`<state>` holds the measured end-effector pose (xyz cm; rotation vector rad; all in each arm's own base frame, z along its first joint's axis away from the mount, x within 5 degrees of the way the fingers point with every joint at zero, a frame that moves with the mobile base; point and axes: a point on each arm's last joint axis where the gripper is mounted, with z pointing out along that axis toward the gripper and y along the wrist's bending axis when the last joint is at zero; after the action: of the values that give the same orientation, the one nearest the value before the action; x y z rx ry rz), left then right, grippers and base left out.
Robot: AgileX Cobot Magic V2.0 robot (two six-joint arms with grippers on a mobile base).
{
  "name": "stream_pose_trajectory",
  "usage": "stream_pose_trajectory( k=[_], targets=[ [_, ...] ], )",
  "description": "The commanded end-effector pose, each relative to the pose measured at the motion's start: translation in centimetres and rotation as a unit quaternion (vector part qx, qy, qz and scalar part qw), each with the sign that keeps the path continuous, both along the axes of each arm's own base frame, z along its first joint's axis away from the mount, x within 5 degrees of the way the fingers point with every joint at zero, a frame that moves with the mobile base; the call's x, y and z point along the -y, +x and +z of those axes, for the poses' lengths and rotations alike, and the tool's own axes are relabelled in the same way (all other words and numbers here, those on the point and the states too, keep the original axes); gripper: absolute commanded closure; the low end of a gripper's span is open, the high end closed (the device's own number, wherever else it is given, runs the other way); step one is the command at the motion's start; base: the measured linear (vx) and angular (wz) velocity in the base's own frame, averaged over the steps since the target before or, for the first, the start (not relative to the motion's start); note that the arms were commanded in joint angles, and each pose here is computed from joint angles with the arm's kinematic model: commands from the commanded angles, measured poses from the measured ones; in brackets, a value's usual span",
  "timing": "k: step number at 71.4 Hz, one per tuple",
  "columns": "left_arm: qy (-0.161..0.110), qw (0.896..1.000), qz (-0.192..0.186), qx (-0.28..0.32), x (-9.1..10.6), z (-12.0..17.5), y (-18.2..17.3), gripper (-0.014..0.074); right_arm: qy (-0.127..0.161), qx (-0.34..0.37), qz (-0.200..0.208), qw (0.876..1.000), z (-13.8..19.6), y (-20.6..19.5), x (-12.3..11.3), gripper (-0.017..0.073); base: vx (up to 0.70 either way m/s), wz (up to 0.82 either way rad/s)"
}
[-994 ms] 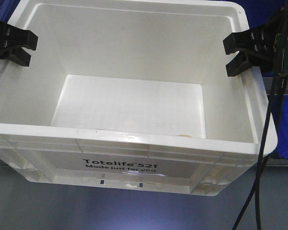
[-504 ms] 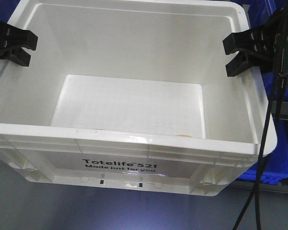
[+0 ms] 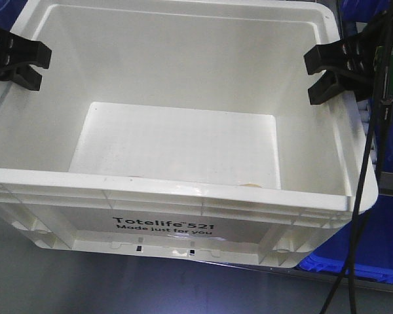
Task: Place moving items into box and shelve
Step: 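Keep gripping the tote rims as the base approaches the blue-bin shelf, then lower the tote with both grippers onto the roller shelf lane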
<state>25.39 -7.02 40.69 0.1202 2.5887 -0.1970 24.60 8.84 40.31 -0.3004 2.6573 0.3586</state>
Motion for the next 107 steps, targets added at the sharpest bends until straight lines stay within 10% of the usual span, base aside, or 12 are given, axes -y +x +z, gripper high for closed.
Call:
stream_pose_trajectory(
  k=[1,107],
  targets=[
    [-0.043,0.995,-0.007,0.093,0.27,3.11,-0.59,0.061,0.047,0.071,0.012,0.996,2.77,-0.82,-0.27,0.0571,0.19,-0.02],
    [-0.043,0.995,-0.007,0.093,0.27,3.11,-0.59,0.061,0.047,0.071,0.012,0.996,2.77,-0.82,-0.27,0.0571,0.12,-0.14]
  ],
)
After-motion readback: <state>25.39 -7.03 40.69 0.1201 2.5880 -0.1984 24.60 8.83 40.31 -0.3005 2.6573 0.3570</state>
